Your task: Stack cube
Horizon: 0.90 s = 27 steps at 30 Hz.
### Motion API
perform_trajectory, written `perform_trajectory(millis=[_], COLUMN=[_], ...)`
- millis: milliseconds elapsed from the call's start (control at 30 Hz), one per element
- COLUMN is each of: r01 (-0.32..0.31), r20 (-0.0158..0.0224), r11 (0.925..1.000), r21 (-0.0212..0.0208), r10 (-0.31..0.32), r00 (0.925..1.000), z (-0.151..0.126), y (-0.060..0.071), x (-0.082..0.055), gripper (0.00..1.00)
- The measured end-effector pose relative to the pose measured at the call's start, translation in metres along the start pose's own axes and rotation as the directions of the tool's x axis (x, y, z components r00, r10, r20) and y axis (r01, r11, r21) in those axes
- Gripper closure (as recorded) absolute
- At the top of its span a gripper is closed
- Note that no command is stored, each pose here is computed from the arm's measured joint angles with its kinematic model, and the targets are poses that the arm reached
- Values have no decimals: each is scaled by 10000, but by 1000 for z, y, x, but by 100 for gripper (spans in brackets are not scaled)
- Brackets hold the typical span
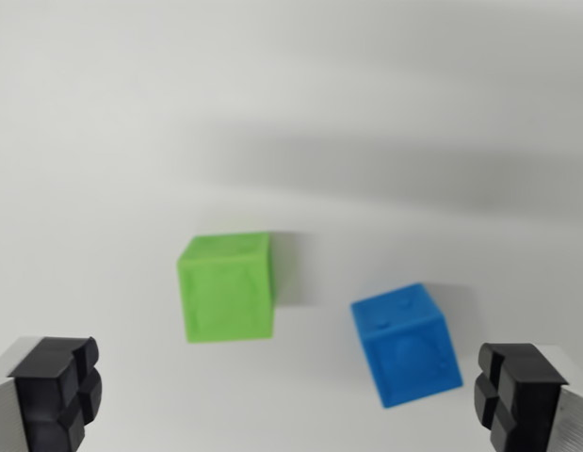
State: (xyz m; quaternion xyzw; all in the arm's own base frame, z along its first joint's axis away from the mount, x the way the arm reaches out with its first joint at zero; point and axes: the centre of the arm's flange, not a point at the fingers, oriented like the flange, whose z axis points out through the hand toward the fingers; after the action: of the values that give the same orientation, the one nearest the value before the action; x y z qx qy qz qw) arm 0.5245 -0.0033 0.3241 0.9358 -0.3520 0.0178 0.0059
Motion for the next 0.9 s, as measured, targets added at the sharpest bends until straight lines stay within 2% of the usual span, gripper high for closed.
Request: perform_trajectory(millis=[433, 533, 700, 767, 900], r01=[334, 417, 550, 613, 724], r20=[133, 175, 220, 259, 308], r11=[9994, 9991, 9985, 9981, 9974], r21=[-18, -28, -21, -33, -32], r10=[-333, -416, -549, -612, -722], r00=[9994, 9990, 9982, 9978, 9969], z=[48, 60, 78, 88, 104], y=[6, 8, 10, 12, 14], x=[-23, -29, -38, -43, -51], gripper=[0, 0, 0, 0, 0])
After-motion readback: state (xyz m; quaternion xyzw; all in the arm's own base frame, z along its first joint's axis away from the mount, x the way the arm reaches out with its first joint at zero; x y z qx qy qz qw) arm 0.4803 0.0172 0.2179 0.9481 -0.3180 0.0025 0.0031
